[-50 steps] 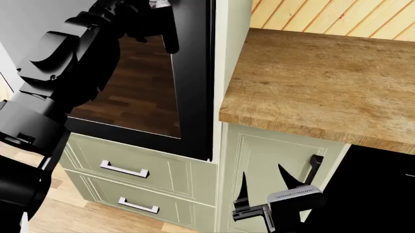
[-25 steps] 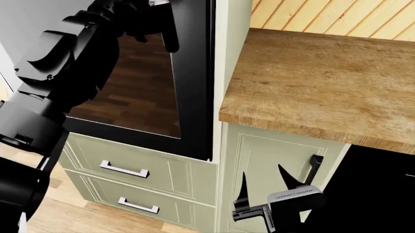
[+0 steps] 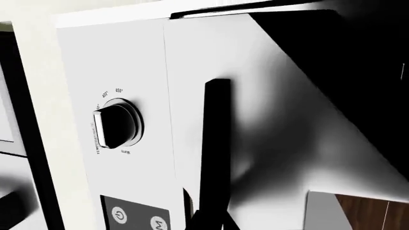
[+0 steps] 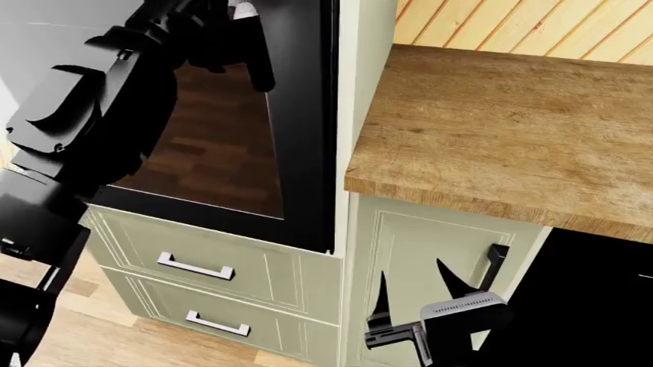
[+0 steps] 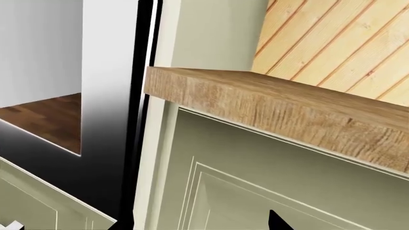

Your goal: Open the oven door

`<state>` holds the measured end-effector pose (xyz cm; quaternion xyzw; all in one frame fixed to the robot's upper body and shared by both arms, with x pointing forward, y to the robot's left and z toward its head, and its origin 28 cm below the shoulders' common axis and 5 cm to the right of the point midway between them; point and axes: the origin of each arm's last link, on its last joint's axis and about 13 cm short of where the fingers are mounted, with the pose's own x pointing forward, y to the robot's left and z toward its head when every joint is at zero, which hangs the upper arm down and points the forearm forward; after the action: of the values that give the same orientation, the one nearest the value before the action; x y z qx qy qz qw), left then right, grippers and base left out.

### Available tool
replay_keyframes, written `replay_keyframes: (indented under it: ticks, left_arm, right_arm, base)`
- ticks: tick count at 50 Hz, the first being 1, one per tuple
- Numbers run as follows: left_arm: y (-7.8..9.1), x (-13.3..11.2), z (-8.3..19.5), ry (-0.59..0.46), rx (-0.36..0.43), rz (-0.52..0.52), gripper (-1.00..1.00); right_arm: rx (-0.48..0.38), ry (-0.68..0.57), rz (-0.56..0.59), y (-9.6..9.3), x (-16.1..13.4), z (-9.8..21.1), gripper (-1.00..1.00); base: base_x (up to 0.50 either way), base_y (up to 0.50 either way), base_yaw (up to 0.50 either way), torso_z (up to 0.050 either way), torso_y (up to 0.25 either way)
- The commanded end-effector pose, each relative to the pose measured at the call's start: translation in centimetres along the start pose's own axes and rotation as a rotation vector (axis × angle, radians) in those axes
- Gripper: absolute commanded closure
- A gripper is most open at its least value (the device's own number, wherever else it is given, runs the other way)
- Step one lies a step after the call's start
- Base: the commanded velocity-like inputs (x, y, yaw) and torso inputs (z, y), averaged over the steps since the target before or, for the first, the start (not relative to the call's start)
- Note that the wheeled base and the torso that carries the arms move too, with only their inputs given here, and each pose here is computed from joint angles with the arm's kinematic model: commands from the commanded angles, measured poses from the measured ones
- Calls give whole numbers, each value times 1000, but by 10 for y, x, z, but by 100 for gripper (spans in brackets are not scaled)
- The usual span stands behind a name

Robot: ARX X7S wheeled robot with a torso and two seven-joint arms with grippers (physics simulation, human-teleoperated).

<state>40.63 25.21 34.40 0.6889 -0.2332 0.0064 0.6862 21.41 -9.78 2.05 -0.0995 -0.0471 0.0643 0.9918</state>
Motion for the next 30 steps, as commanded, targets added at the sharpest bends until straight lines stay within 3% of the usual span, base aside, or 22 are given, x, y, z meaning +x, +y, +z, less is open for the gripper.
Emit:
replay_keyframes:
  ticks: [1, 9, 20, 30]
  left_arm:
    - [28, -11, 9, -60, 12, 173, 100]
    - [25, -14, 11, -63, 3, 192, 100]
    - [22, -16, 15, -56, -71, 233, 100]
    - [20, -21, 19, -64, -57, 240, 100]
  right_arm:
    - [-2, 1, 2, 0, 0, 0, -100]
    - [-3, 2, 2, 0, 1, -2, -100]
    - [-4, 2, 1, 0, 2, -3, -100]
    - [-4, 2, 1, 0, 1, -1, -100]
  base:
    - [0, 0, 0, 0, 11]
    - [0, 0, 0, 1, 3]
    - [0, 0, 0, 1, 5]
    - [0, 0, 0, 1, 3]
